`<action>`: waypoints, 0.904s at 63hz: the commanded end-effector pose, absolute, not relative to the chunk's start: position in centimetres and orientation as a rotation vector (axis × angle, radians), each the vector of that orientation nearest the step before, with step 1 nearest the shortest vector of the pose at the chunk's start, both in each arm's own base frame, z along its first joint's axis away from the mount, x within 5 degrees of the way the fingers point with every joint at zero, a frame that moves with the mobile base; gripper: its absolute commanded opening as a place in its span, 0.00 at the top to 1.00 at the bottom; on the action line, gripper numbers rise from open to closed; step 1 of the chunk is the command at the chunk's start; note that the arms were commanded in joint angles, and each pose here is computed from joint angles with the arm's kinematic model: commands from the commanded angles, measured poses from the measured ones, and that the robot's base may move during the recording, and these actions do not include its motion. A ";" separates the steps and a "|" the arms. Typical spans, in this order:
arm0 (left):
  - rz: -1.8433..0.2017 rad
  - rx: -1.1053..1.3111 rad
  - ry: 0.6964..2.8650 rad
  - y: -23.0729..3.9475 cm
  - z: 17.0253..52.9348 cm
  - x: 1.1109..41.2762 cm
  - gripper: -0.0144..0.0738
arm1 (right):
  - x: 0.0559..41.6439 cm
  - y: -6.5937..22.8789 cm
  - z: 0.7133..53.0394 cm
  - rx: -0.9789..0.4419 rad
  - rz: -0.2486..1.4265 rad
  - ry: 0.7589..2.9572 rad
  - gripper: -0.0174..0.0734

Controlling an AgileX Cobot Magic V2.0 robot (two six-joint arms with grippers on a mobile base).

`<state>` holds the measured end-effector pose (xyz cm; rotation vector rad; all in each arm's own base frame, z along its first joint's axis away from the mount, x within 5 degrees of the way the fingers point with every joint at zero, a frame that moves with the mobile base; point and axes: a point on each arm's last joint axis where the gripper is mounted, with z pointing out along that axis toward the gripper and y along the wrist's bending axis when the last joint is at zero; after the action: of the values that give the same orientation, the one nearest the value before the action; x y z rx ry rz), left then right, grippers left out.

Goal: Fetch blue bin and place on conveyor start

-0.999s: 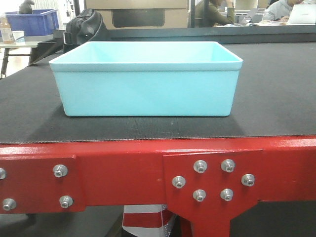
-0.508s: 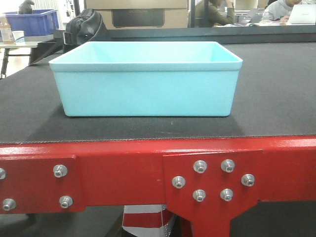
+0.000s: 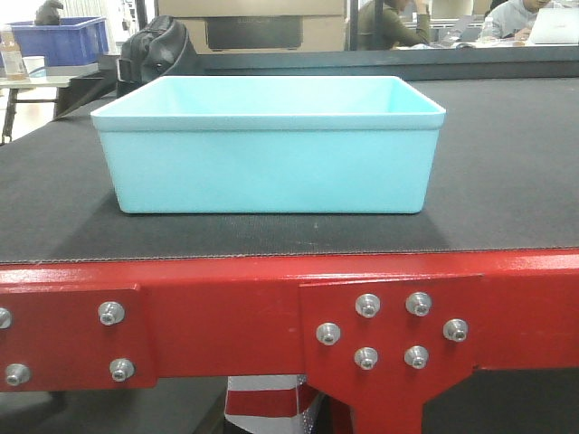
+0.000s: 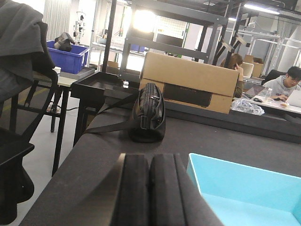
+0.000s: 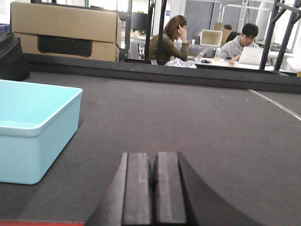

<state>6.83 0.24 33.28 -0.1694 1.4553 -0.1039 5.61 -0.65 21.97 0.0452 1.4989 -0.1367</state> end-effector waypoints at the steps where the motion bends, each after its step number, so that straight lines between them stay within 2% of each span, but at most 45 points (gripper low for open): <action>1: -0.099 -0.175 1.430 0.3 33.5 6.7 0.96 | 5.6 -0.7 21.5 0.054 -0.130 1.459 0.99; 16: -0.100 -0.175 1.429 0.3 33.5 6.7 0.96 | 5.6 -0.3 21.4 0.004 -0.070 1.478 0.99; 57: -0.100 -0.175 1.429 0.3 33.5 6.7 0.96 | 5.6 -0.3 21.4 0.004 -0.071 1.476 0.99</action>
<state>6.78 0.24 33.31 -0.1693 1.4511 -0.1035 5.65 -0.26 21.22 0.0013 1.4965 -0.0725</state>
